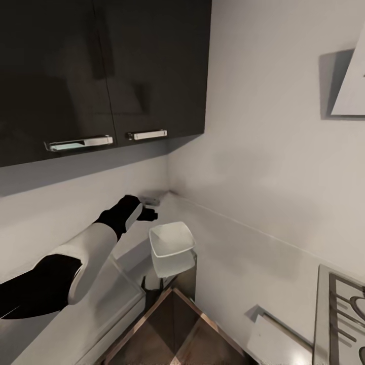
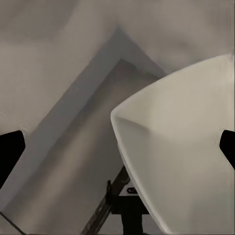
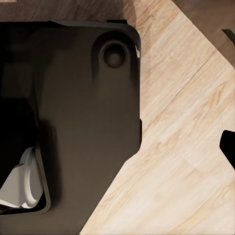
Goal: In the kitchen, take the Vidalia onion out of the sink, dice it on the chopping board with the paring knife, put the diced onion into the bowl on the countertop, then place both the paring knife and the chopping board into the sink.
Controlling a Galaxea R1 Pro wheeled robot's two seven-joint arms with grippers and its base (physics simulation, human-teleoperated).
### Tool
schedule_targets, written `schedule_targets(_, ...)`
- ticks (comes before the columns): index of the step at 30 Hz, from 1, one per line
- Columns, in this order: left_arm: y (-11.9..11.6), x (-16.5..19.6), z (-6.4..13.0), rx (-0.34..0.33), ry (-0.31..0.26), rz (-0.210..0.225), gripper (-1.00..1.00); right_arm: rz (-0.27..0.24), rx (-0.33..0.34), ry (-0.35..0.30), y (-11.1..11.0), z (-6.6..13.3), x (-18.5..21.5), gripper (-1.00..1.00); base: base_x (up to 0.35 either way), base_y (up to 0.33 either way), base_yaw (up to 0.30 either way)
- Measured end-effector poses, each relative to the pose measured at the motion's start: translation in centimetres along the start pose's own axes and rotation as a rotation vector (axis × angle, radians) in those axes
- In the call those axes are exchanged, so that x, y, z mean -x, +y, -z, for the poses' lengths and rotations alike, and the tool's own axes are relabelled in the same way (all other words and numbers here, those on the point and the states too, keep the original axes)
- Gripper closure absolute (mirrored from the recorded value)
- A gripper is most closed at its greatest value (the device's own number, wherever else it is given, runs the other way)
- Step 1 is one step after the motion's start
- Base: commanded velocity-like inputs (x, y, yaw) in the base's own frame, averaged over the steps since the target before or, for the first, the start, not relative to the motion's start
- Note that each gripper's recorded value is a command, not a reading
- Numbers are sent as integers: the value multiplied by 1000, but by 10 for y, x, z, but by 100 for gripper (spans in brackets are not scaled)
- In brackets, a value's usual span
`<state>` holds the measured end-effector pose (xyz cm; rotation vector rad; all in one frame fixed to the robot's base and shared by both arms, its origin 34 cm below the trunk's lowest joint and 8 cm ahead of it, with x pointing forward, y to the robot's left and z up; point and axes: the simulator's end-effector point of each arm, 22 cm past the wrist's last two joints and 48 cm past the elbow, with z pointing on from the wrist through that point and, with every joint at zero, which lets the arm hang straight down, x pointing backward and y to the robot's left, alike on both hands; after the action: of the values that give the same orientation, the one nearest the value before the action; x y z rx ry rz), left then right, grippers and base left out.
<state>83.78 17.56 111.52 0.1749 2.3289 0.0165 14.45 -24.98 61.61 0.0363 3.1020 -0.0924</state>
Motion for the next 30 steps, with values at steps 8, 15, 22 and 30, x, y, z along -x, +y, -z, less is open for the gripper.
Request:
schedule_targets(8, -12, -7, -8, -50, 15, -1, -100, 0, -1, 13, -1, 0, -5, -100, 0, 0, 0)
schedule_targets(15, -5, -23, -19, -40, 46, 1, -100, 2, -1, 24, 0, 0, -9, -100, 0, 0, 0)
schedule_targets(22, -1, -37, -34, -31, 45, 3, -100, 3, 0, 35, 0, 0, -14, -100, 0, 0, 0)
schedule_targets(30, -4, -45, -42, -35, 59, 1, -100, 4, 0, 48, 0, 0, -19, -100, 0, 0, 0)
